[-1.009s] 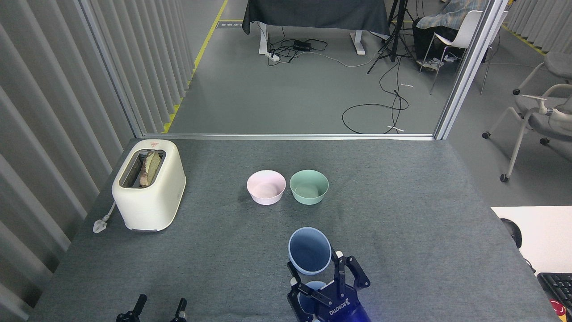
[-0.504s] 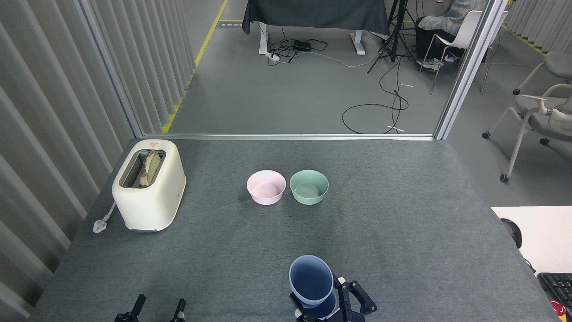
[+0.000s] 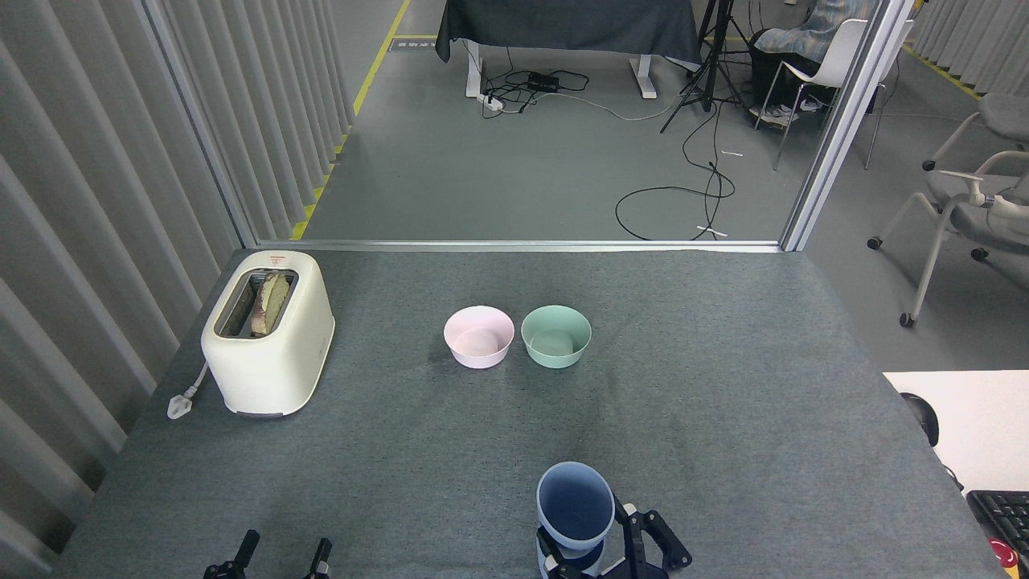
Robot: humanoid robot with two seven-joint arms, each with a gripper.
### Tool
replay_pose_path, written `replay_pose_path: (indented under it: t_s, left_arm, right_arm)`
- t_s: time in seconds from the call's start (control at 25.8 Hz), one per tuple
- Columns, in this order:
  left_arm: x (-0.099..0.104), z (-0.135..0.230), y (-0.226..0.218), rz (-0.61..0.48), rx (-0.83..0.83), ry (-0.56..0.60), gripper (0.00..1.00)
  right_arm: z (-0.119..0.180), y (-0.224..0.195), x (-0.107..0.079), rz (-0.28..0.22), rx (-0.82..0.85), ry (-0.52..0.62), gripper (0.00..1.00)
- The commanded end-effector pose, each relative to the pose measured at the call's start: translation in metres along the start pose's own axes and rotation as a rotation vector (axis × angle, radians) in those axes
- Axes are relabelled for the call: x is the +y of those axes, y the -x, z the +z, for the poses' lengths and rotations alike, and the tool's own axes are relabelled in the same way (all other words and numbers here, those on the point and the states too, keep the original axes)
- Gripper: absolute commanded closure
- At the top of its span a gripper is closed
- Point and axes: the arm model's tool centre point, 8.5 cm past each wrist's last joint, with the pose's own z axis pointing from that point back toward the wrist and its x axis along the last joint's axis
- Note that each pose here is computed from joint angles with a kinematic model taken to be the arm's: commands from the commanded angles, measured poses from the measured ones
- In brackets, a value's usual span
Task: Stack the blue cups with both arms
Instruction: 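Open the right gripper and withdraw it from the stacked cups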
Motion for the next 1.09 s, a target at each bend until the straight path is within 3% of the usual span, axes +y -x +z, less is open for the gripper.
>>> replay_pose_path:
  t_s: [0.0, 0.12, 0.16, 0.19, 0.23, 0.62, 0.7, 0.78, 0.93, 1.01, 1.05]
  left_arm:
    - [0.000, 0.001, 0.002, -0.005, -0.002, 0.003, 0.00]
    - [0.001, 0.001, 0.002, -0.005, 0.000, -0.004, 0.00]
    - [0.001, 0.001, 0.002, -0.005, 0.000, -0.004, 0.00]
    - [0.001, 0.001, 0.002, -0.004, 0.000, -0.004, 0.00]
    - [0.001, 0.001, 0.002, -0.005, 0.000, -0.004, 0.00]
    - [0.000, 0.005, 0.001, -0.005, -0.001, 0.001, 0.00]
    - [-0.001, 0.006, 0.001, -0.005, 0.000, 0.002, 0.00]
    - [0.000, 0.007, 0.001, -0.004, 0.000, 0.001, 0.00]
    - [-0.001, 0.013, -0.001, 0.001, -0.006, 0.007, 0.00]
    - [0.004, 0.010, -0.002, -0.001, -0.009, -0.008, 0.00]
    - [0.006, 0.009, -0.002, -0.003, -0.011, -0.015, 0.00]
  right_arm:
    - [0.003, -0.001, 0.001, -0.004, 0.002, -0.005, 0.80]
    - [0.003, -0.001, 0.001, -0.006, 0.007, -0.003, 0.76]
    - [0.003, 0.000, 0.001, -0.006, 0.014, 0.005, 0.63]
    - [0.003, 0.000, 0.000, -0.003, 0.020, 0.009, 0.35]
    - [0.002, 0.001, -0.001, -0.004, 0.027, 0.015, 0.00]
    - [-0.003, 0.003, -0.008, -0.014, 0.041, 0.046, 0.00]
    - [-0.007, 0.028, -0.016, 0.015, 0.135, 0.078, 0.00]
    - [-0.001, 0.074, -0.020, 0.038, 0.344, 0.104, 0.00]
    - [0.070, 0.141, 0.014, 0.100, 0.491, 0.017, 0.00]
    - [0.126, 0.146, 0.042, 0.084, 0.561, -0.051, 0.00]
    - [0.145, 0.146, 0.047, 0.082, 0.589, -0.069, 0.00]
